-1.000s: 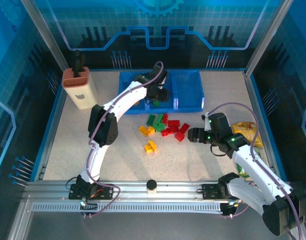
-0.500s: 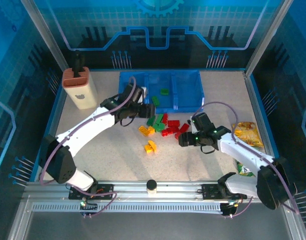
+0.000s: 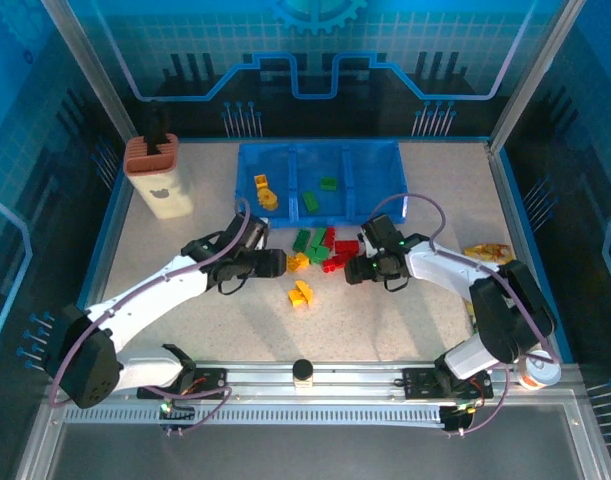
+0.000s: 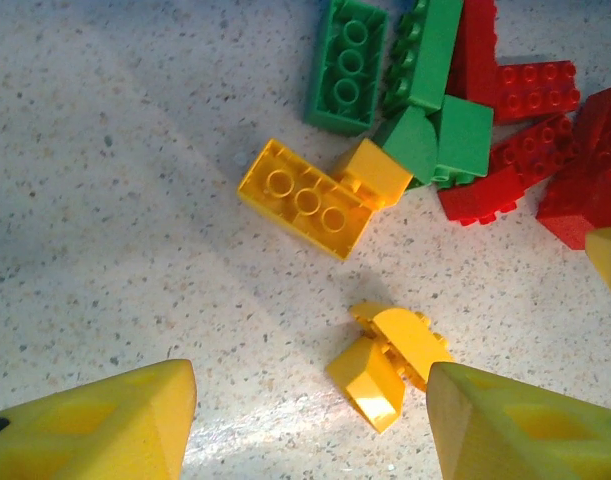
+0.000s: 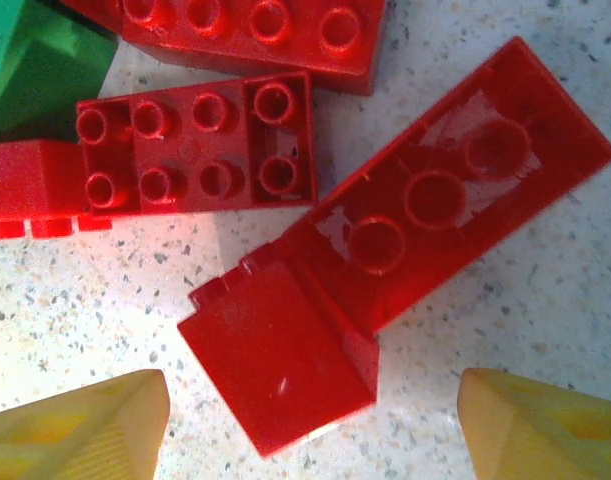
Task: Sort the legos into containers by color
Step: Pick up the lego from the center of the table, then place the lego in the container, then pick up the lego from the center of the table, then place the lego in the container, then pick up the lego from the middle-left of the table, then place the lego in the container, then pick up the lego from the bottom-center of the table.
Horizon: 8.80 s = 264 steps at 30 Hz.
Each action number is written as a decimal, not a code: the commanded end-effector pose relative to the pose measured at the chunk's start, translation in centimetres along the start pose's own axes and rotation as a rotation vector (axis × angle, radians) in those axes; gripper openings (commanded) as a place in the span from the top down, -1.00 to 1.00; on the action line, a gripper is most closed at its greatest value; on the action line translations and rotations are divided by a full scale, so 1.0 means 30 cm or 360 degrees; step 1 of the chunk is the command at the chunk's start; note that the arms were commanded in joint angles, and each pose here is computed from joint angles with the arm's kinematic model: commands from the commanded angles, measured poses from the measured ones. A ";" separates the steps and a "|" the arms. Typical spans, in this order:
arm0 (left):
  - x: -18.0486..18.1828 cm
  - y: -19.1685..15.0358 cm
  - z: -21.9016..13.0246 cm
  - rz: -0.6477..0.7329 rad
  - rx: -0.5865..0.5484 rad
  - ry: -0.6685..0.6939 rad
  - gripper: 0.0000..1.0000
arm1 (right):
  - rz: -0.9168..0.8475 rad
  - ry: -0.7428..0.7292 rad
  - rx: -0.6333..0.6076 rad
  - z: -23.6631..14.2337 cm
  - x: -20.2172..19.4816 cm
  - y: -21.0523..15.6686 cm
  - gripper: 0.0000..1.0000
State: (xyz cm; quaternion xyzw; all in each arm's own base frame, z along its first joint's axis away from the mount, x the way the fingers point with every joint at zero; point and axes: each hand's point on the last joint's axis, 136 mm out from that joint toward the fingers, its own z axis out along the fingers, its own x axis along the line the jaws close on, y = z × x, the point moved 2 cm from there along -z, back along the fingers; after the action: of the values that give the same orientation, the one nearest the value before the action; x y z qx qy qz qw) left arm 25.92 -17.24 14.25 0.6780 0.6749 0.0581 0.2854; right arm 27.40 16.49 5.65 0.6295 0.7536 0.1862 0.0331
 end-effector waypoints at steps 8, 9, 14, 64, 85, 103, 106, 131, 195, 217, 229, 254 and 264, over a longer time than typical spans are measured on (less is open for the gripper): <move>0.059 -0.050 -0.052 -0.0083 -0.0104 0.0030 -0.27 | -0.0112 -0.0079 0.0032 0.065 0.054 0.026 -0.17; 0.064 -0.055 -0.052 -0.0083 -0.0102 0.0034 -0.27 | -0.0121 -0.0093 0.0030 0.065 0.058 0.024 -0.10; 0.081 -0.064 -0.052 -0.0087 -0.0114 0.0061 -0.27 | -0.0158 -0.0159 0.0028 0.041 0.074 0.001 0.23; 0.003 -0.147 -0.055 0.0025 -0.0120 -0.0015 -0.28 | 0.0069 -0.0165 -0.0409 -0.295 -0.066 0.444 -0.30; -0.004 -0.157 -0.021 0.0008 -0.0092 -0.0016 -0.28 | 0.0723 -0.0145 -0.0128 -0.018 -0.082 0.167 -0.37; 0.004 -0.167 -0.001 0.0015 -0.0075 0.0002 -0.28 | 0.0807 -0.0203 -0.0025 0.095 -0.104 0.106 -0.29; 0.008 -0.170 -0.001 0.0019 -0.0071 0.0011 -0.28 | 0.0810 -0.0206 -0.0028 0.088 -0.109 0.090 -0.22; -0.020 -0.172 -0.002 0.0033 -0.0046 -0.0038 -0.28 | 0.0613 -0.0353 -0.0412 -0.269 -0.249 0.518 0.52; -0.091 -0.252 0.265 0.0009 0.0313 0.0248 0.36 | 0.0635 -0.0152 -0.0445 -0.213 -0.249 0.176 -0.45; -0.002 0.156 0.057 -0.0098 -0.0110 0.0224 0.40 | 0.0632 -0.0127 -0.0396 -0.207 -0.232 0.055 -0.44; 0.068 0.474 0.129 -0.0202 -0.0210 0.0232 0.39 | 0.0515 -0.0104 -0.0391 -0.217 -0.150 0.012 -0.44; 0.016 0.476 0.035 -0.0205 -0.0356 0.0051 -0.01 | -0.0086 0.0170 -0.0336 -0.213 0.095 -0.087 -0.51; 0.079 0.133 -0.049 -0.0135 -0.0339 0.0033 -0.10 | -0.0496 0.0243 -0.0095 -0.074 0.383 -0.053 -0.46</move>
State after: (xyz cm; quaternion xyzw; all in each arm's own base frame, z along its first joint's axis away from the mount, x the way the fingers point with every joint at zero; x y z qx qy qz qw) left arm 30.59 -14.87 16.32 0.6254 0.6954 0.1192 0.3333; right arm 22.19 24.01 8.79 0.5202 0.8199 0.2371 0.0296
